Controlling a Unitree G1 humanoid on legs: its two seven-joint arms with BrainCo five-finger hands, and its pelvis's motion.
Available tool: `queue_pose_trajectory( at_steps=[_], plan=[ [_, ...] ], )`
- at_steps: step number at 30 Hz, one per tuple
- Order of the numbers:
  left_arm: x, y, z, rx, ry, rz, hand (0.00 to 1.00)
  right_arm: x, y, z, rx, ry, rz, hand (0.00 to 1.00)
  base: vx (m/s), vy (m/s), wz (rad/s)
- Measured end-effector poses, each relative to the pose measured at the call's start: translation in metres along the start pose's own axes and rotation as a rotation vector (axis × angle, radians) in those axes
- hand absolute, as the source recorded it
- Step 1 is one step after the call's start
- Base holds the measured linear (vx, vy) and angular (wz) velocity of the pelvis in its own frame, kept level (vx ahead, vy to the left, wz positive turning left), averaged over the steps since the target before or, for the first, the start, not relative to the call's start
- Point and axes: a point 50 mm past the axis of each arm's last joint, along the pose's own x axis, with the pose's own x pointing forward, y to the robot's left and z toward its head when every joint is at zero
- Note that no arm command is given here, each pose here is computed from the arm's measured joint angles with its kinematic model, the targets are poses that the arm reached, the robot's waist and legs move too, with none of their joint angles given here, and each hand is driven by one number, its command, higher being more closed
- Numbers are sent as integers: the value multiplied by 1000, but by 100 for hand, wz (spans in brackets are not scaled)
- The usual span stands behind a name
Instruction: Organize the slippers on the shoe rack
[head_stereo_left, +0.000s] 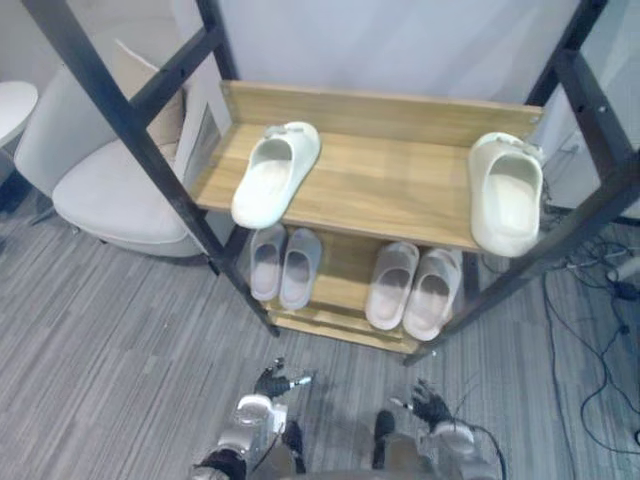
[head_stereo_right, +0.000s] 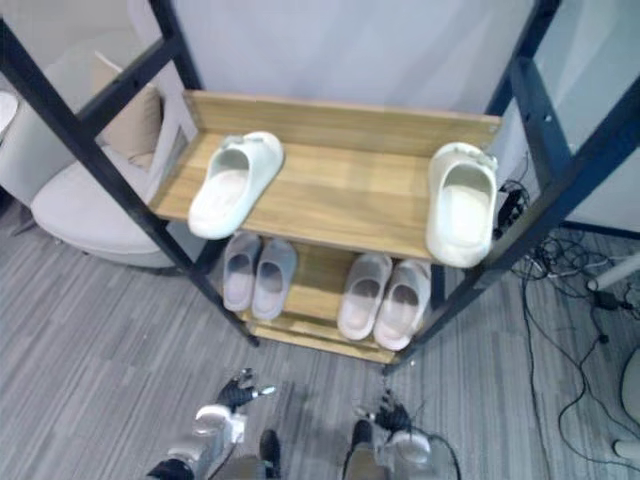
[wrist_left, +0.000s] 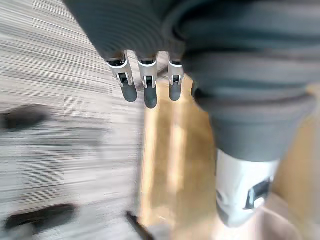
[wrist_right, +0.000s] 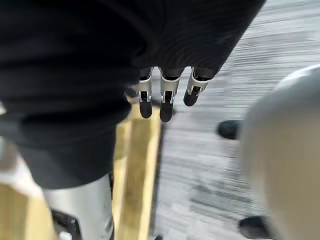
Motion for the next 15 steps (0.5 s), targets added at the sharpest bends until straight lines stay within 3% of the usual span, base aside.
queue_pose_trajectory(
  at_steps=[7,12,15],
  plan=[
    [-14,-51,34,123,-208,-272,0,-6,-29,-28,76,105,-116,0,23,48,10],
    [-53,-94,90,78,-509,-539,0,-10,-35,-35,86,117,-154,0,44,27,10],
    [-68,-99,112,24,-625,-585,0,-11,-36,-37,83,121,-162,0,38,11,-2]
  ],
)
